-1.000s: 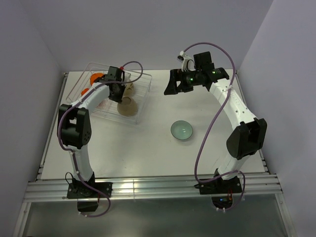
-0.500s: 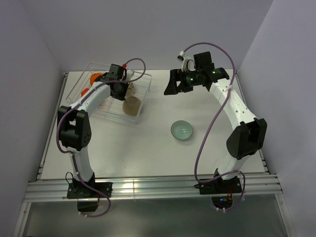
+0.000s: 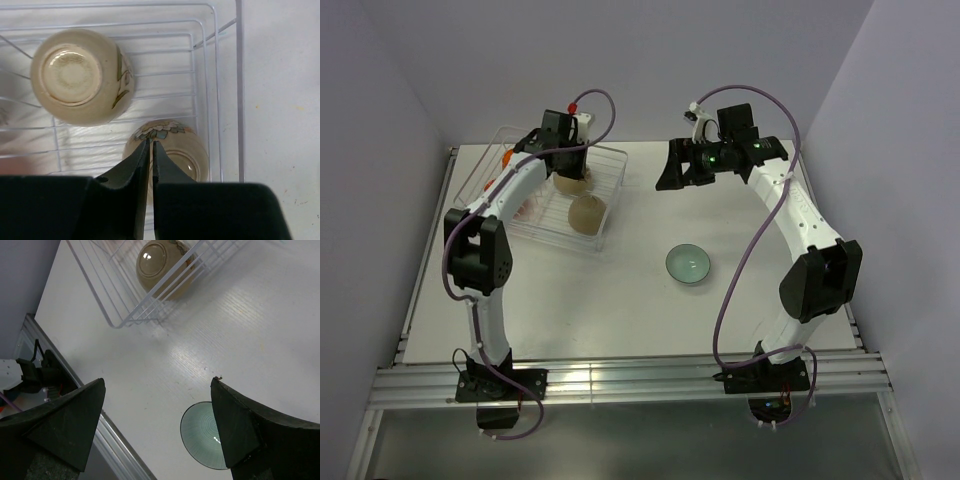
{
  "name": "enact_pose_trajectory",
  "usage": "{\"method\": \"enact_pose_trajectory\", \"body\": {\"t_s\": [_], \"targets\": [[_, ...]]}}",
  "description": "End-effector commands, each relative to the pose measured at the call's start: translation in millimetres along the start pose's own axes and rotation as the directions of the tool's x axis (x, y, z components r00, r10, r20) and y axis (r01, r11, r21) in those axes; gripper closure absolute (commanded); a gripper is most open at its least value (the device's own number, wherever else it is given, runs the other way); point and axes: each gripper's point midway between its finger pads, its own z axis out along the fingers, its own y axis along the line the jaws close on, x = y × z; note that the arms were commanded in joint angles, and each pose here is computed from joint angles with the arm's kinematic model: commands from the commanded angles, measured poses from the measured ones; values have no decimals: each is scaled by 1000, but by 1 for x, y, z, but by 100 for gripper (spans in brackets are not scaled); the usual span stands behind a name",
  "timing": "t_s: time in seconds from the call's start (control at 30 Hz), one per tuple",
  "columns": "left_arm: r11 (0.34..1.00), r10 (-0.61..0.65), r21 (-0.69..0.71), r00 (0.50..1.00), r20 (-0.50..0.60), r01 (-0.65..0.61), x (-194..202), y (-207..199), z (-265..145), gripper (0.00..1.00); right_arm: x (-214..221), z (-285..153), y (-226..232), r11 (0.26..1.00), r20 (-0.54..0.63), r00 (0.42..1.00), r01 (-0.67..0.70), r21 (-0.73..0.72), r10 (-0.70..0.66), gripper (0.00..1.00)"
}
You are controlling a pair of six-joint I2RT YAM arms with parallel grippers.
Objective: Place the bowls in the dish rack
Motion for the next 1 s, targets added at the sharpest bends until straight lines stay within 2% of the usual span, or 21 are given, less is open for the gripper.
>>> {"method": "enact_pose_trajectory", "body": {"t_s": [0.0, 0.2, 0.5, 0.8, 0.97], "targets": [[998, -20, 57, 1000, 5, 19, -5, -12, 15, 87, -9, -16, 11, 999, 50, 998, 38, -12, -37, 7], [997, -6, 83, 999, -45, 10, 13, -15, 27, 87, -7, -18, 8, 999, 46, 998, 35, -4, -35, 7], [989, 60, 146, 988, -142, -39, 51, -24, 15, 87, -8, -17, 5, 1000, 42, 999, 30, -3, -30, 7], [988, 56, 151, 983, -172, -30, 59, -25, 12, 87, -8, -16, 4, 1000, 38, 999, 24, -5, -24, 8], [984, 39, 176, 973, -226, 2, 71, -35, 6, 88, -8, -16, 4, 1000, 39, 999, 24, -4, -24, 8]]}}
